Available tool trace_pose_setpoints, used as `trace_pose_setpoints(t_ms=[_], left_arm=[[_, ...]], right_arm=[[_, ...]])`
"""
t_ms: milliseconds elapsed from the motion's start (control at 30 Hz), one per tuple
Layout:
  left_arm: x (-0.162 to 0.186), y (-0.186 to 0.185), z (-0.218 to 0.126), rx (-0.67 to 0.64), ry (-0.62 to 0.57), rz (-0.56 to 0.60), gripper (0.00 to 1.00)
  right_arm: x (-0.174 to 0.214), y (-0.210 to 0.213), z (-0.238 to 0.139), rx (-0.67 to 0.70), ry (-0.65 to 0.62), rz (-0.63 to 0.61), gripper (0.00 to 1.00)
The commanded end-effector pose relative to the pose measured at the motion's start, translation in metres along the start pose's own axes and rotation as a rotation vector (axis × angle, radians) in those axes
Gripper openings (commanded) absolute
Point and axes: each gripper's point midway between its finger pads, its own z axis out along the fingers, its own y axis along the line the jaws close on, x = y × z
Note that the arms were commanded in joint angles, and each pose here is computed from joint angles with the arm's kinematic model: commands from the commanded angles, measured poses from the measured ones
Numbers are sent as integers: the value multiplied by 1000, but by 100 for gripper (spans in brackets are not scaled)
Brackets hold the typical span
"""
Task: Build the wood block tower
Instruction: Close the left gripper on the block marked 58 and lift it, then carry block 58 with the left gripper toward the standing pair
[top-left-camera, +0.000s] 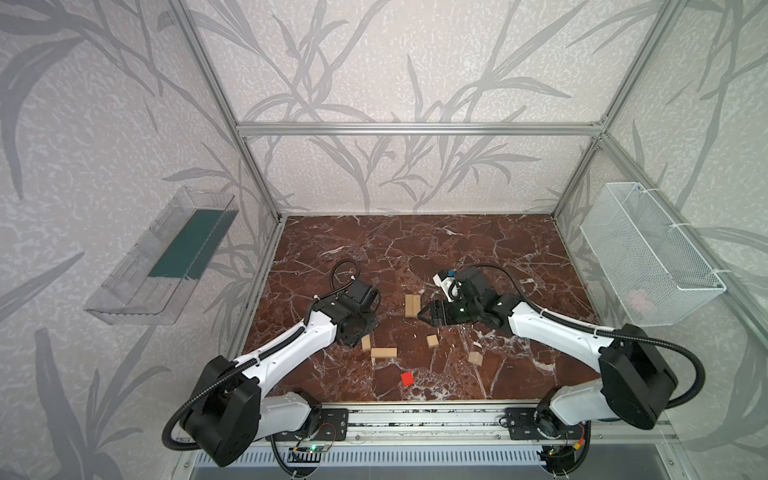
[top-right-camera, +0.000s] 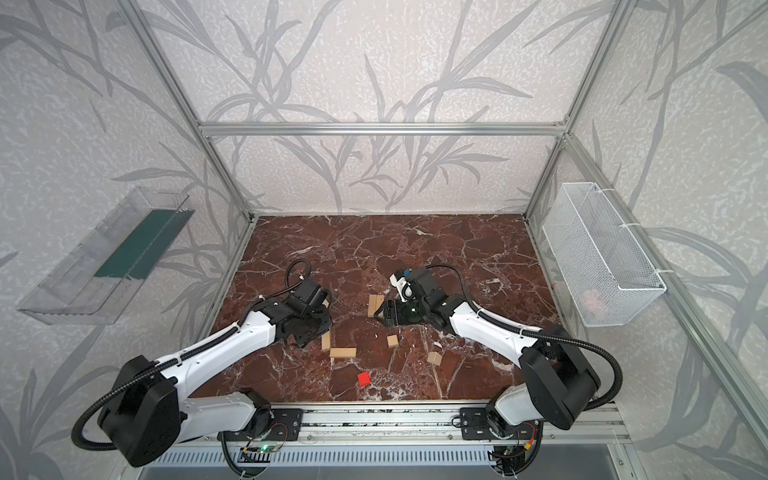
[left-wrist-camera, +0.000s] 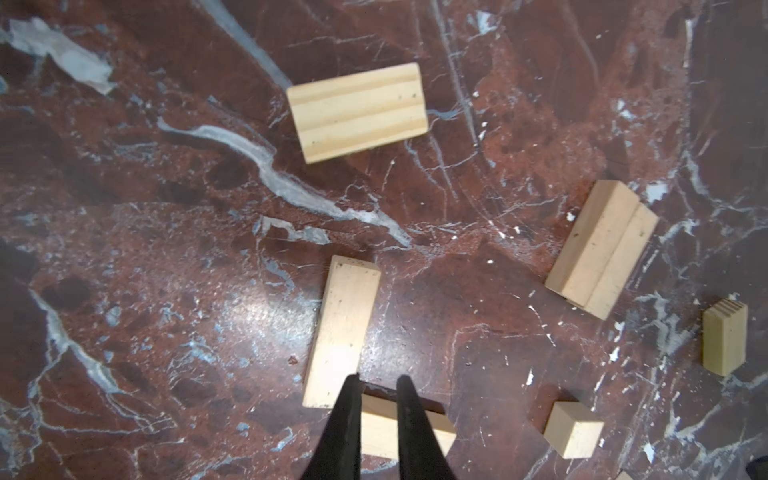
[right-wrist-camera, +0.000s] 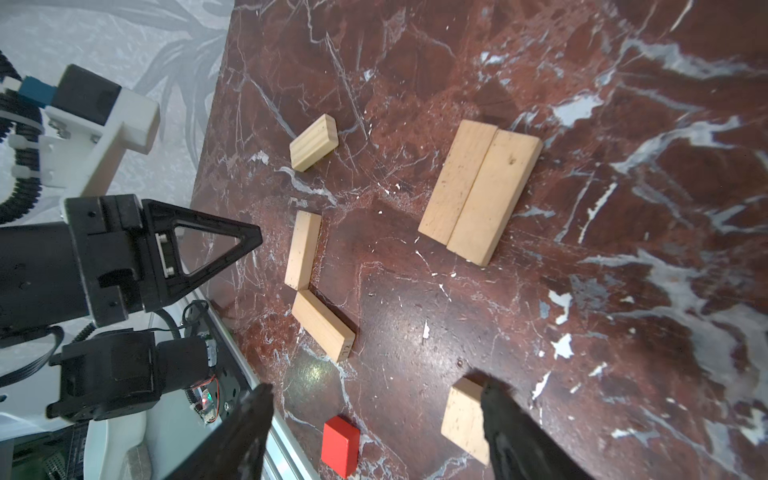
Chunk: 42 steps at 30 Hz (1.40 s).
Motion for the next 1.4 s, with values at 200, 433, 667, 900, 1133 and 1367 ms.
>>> trace_pose_setpoints(t_ms=[200, 433, 667, 900, 1133, 1367], left_arm=[[1, -5, -15, -39, 57, 175, 24], [19, 16, 6, -131, 148, 188, 43], [30, 18, 29, -165, 212, 212, 51], [31, 27, 44, -218, 213, 206, 51], [29, 35, 50, -251, 195, 196, 44], [29, 32, 55, -239, 193, 204, 38]], right_arm=[[-4, -8, -13, 4, -15, 49, 78], [0, -14, -6, 11, -2, 77, 78], [-1, -14, -6, 14, -7, 73, 78], [2, -16, -3, 14, 4, 76, 78], [2, -18, -1, 15, 5, 75, 78], [3, -19, 2, 14, 11, 79, 78]])
